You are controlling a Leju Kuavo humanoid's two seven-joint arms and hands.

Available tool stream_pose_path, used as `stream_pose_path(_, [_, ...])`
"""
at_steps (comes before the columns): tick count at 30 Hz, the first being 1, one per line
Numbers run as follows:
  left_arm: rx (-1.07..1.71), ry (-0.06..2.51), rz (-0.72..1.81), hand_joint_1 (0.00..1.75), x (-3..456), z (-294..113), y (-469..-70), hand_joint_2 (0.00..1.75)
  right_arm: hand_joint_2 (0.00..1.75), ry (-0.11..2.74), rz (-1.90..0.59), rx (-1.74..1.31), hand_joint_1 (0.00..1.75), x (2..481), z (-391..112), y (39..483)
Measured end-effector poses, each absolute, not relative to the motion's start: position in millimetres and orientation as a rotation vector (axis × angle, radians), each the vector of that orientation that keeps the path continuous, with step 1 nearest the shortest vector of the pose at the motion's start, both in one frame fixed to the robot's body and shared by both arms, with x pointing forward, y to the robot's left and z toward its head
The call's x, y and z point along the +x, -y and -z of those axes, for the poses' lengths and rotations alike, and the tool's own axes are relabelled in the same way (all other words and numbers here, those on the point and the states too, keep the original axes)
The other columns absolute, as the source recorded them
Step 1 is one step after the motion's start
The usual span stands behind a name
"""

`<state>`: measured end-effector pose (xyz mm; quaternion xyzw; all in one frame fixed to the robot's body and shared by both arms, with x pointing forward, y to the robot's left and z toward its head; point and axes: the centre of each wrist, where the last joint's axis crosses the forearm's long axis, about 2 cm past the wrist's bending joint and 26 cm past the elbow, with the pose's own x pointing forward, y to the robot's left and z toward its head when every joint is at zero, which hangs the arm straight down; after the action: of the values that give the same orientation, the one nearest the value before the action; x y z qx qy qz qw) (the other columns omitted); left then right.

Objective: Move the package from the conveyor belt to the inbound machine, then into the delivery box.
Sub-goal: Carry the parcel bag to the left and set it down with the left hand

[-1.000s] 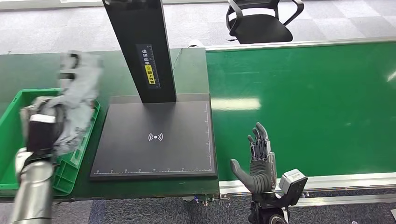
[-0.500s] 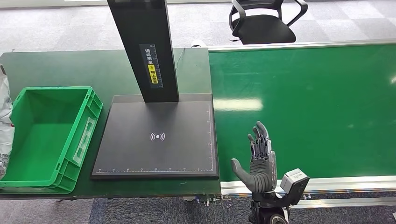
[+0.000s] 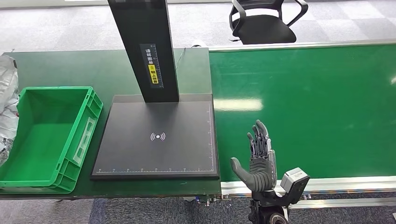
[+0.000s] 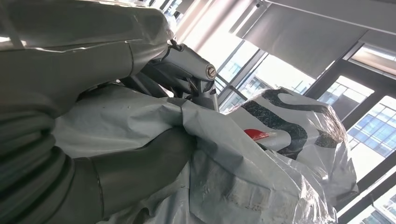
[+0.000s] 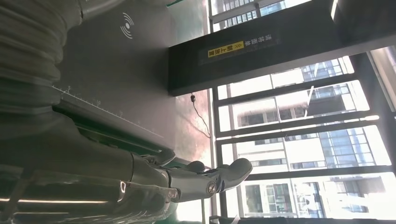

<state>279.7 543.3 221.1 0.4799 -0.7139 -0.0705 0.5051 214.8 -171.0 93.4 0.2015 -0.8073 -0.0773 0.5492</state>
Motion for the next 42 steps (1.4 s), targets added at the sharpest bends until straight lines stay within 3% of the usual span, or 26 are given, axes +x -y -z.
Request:
stream_pose_path(5, [1.165, 1.647, 0.199, 1.73, 298, -228, -547, 1.75, 1.75, 1.916, 0.181, 0.483, 0.00, 217, -94, 171])
stream_pose_path(12, [1.178, 1.488, 0.248, 1.72, 371, -261, -551, 1.75, 1.75, 1.916, 0.175, 0.495, 0.00, 219, -95, 169])
stream_pose_path(19, [1.119, 1.377, 0.279, 1.57, 408, -266, -540, 1.75, 1.75, 1.899, 0.189, 0.485, 0.00, 213, -90, 169])
stream_pose_path(34, [1.020, 1.286, 0.320, 1.54, 409, -229, -534, 1.75, 1.75, 1.888, 0.188, 0.492, 0.00, 211, -88, 167])
stream_pose_path(42, [0.945, 1.338, 0.270, 1.71, 367, -178, -554, 1.75, 1.75, 1.880, 0.194, 0.480, 0.00, 207, -84, 168])
